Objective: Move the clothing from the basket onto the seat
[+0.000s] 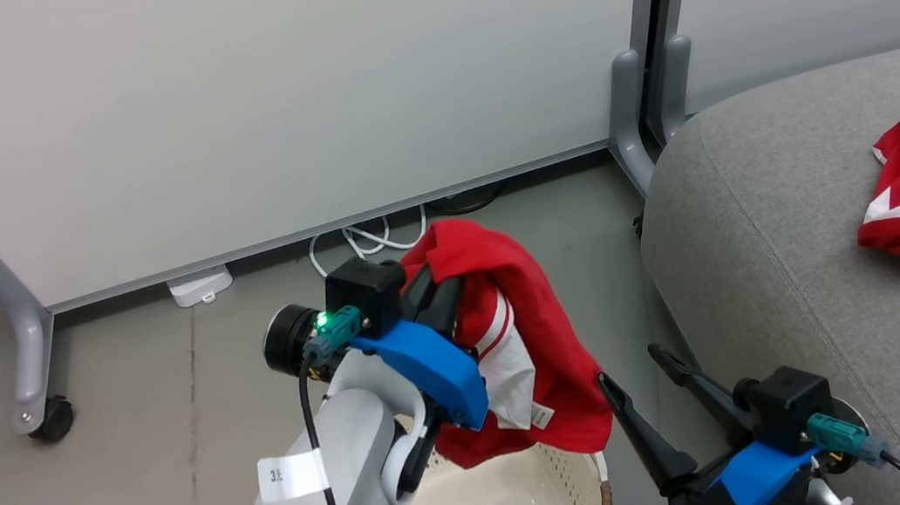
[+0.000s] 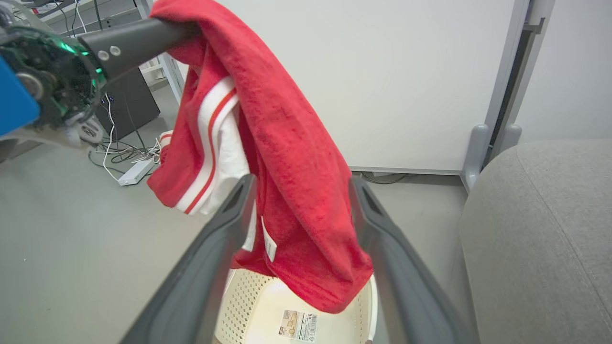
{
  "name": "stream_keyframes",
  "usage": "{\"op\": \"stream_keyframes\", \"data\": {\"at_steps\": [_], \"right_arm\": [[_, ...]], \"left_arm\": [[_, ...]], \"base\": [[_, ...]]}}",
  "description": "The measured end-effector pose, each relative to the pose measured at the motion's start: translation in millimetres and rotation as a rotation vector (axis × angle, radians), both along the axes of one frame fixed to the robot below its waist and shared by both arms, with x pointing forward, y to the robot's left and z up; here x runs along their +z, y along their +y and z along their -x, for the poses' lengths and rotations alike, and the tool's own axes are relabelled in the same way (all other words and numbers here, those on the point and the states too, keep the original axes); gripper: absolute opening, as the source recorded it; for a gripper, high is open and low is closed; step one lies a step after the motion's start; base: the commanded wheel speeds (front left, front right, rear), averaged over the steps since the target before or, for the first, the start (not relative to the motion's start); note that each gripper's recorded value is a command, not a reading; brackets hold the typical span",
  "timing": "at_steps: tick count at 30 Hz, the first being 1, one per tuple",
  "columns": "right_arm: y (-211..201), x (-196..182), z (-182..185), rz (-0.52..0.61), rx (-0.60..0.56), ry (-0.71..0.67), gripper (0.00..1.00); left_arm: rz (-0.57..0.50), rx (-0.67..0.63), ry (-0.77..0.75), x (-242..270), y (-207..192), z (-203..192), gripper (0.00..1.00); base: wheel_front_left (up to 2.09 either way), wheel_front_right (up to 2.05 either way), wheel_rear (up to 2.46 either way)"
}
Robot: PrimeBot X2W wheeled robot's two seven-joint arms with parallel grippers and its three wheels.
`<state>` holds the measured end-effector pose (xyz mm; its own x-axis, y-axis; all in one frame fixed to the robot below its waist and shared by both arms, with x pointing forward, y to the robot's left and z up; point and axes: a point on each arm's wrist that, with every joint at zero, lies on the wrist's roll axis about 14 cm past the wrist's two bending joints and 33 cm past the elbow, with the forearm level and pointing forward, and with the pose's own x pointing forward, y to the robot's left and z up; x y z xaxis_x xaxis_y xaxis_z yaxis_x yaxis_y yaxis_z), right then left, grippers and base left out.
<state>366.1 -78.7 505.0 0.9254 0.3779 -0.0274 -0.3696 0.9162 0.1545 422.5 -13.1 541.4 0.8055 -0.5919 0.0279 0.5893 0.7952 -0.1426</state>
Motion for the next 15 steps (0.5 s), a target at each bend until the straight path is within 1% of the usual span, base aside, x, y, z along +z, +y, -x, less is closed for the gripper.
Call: {"op": "stream_keyframes", "data": {"at_steps": [7, 15], "right_arm": [[-1, 4, 3, -0.004, -0.005, -0.012, 1.00], [-1, 5, 4, -0.002, -0.008, -0.010, 1.00]], "left_arm": [[0.026, -0.021, -0.045, 27, -13, 1, 0.00], [0.028, -0.037, -0.031, 24, -21, 5, 0.00]], "base": [[0.00, 0.00, 0.00], [0.00, 0.00, 0.00]]}}
